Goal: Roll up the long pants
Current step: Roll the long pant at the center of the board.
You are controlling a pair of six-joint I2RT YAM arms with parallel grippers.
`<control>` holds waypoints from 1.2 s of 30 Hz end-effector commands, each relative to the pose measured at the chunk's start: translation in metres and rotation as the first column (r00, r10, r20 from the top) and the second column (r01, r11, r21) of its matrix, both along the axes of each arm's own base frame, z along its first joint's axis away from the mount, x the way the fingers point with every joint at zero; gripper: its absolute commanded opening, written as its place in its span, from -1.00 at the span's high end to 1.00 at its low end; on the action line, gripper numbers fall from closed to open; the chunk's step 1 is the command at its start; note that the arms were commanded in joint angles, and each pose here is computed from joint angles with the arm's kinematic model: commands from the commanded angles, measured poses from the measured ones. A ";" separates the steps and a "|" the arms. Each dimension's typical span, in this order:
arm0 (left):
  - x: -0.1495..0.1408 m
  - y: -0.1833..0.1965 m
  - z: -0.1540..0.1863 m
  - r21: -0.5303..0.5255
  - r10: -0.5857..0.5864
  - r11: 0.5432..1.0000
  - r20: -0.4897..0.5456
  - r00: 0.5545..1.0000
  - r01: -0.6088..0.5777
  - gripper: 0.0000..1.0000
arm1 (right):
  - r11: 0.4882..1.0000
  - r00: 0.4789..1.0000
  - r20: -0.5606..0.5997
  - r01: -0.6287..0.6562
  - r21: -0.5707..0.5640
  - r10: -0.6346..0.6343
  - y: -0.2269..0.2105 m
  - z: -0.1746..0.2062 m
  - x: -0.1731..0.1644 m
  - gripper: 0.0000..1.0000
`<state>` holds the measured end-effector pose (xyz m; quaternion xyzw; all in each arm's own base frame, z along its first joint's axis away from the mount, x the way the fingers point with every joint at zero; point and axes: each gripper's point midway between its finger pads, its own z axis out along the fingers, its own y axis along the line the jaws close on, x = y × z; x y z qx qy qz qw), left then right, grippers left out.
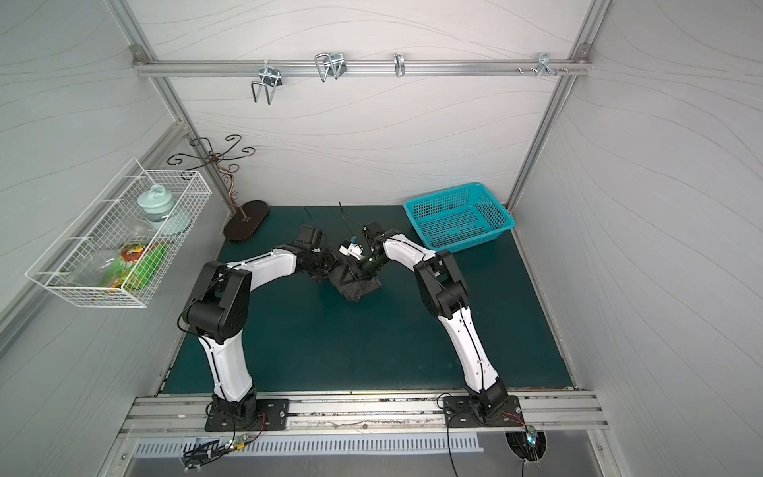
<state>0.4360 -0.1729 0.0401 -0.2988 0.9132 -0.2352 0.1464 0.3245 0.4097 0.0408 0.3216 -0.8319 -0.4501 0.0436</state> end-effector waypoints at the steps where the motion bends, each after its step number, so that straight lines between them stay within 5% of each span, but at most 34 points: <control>1: -0.041 0.039 -0.067 0.240 0.037 0.971 -0.222 0.974 0.018 0.03 | 0.805 0.905 -0.418 -0.192 -0.561 -0.075 -0.096 -0.124 -0.121 0.20; 10: -0.056 0.043 -0.082 0.274 0.023 0.959 -0.330 0.944 0.072 0.26 | 0.815 0.950 -0.304 -0.123 -0.566 -0.068 -0.090 -0.108 -0.102 -0.29; 16: -0.062 0.047 -0.083 0.296 0.016 0.950 -0.364 0.931 0.099 0.31 | 0.825 0.984 -0.164 -0.032 -0.565 -0.074 -0.086 -0.088 -0.081 -0.97; 27: -0.068 0.046 -0.080 0.290 -0.023 0.946 -0.395 0.918 0.148 0.36 | 0.821 0.986 0.072 0.166 -0.546 -0.152 -0.105 -0.033 -0.031 -0.98; 36: -0.077 0.040 -0.079 0.264 -0.081 0.942 -0.423 0.903 0.208 0.37 | 0.854 0.963 0.130 0.271 -0.445 -0.238 -0.127 0.011 0.011 -0.98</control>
